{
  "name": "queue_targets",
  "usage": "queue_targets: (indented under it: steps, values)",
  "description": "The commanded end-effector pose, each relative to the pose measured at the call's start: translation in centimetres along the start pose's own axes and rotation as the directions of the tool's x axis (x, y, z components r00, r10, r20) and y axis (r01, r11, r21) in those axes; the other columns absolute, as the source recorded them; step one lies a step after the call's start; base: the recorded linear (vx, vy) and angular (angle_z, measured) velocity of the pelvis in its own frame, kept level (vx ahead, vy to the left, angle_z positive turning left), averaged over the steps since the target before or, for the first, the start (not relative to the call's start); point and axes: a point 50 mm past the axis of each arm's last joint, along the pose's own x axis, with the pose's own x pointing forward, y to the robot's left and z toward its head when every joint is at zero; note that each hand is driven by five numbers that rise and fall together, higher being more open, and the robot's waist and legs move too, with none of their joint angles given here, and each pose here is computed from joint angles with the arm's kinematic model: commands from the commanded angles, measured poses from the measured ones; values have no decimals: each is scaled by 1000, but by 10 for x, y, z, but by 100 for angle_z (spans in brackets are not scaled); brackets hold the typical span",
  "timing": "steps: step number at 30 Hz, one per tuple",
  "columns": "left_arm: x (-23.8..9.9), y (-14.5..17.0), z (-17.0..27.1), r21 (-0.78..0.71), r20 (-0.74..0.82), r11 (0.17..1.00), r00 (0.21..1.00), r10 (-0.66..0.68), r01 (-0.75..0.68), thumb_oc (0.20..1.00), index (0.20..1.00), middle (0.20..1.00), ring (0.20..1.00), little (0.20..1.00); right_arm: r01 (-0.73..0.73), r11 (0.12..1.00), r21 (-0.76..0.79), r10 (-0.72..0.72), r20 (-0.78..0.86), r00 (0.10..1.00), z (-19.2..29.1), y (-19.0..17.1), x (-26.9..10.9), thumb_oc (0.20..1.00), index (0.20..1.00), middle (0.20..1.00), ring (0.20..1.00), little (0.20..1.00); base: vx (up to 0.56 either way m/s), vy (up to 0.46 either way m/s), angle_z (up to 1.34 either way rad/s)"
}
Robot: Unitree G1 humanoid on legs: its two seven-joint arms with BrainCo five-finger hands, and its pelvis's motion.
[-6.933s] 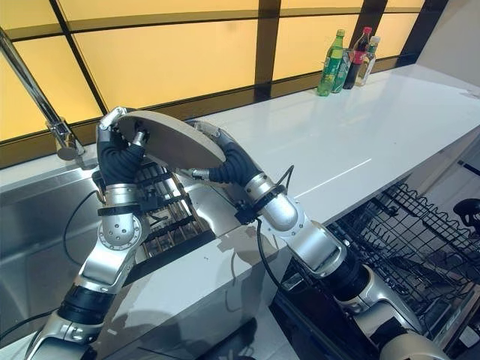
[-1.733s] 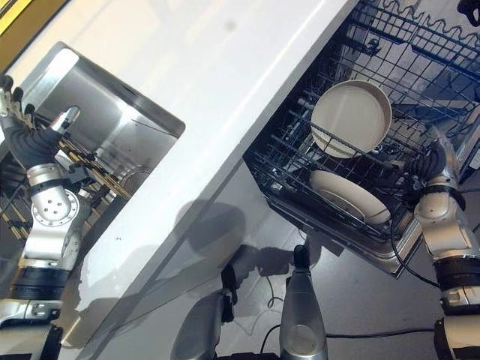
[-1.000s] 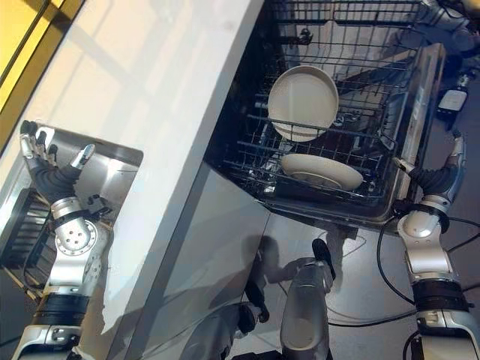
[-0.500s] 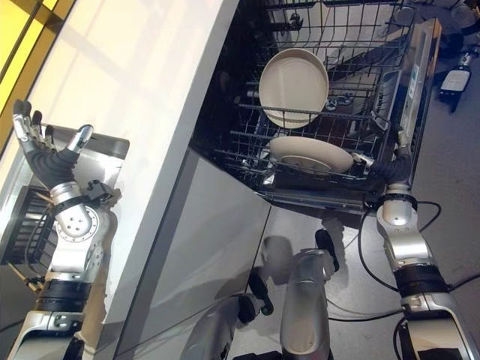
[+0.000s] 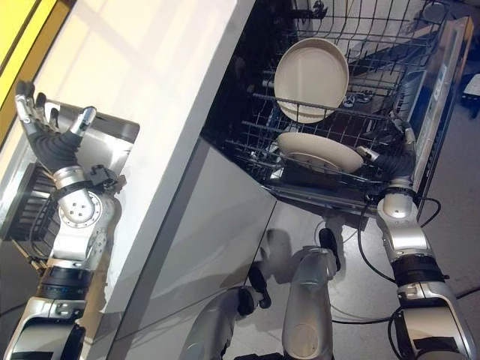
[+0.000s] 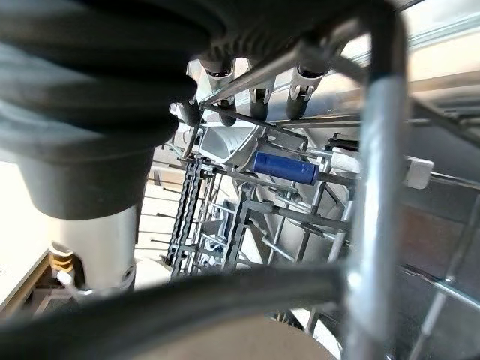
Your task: Pick up plates and place into dishwasher.
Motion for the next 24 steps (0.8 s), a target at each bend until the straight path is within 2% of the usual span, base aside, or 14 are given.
queue_targets:
  steps: [1, 6, 17, 24]
  values:
    - [-12, 3, -10, 16, -22, 1000, 999, 24, -24, 1000, 1000, 1000, 1000, 1000, -50, 986, 161, 29, 128, 991, 39, 30, 5, 1000, 1000, 1000, 1000, 1000, 23, 90, 14]
    - [-16, 2, -9, 3, -23, 1000, 1000, 15, -15, 1000, 1000, 1000, 1000, 1000, -65, 976, 206, 35, 146, 989, 48, 42, 4, 1000, 1000, 1000, 1000, 1000, 54, 113, 8]
    - [-30, -4, -16, -29, -81, 1000, 997, 1, -3, 1000, 1000, 1000, 1000, 1000, -213, 948, 237, 157, 234, 959, 80, 71, 5, 1000, 1000, 1000, 1000, 1000, 72, 126, -1]
    - [-35, 5, -22, -42, -110, 999, 994, 10, -15, 1000, 1000, 1000, 1000, 1000, -305, 922, 236, 217, 336, 917, 109, 85, 6, 1000, 1000, 1000, 1000, 1000, 20, 80, 2]
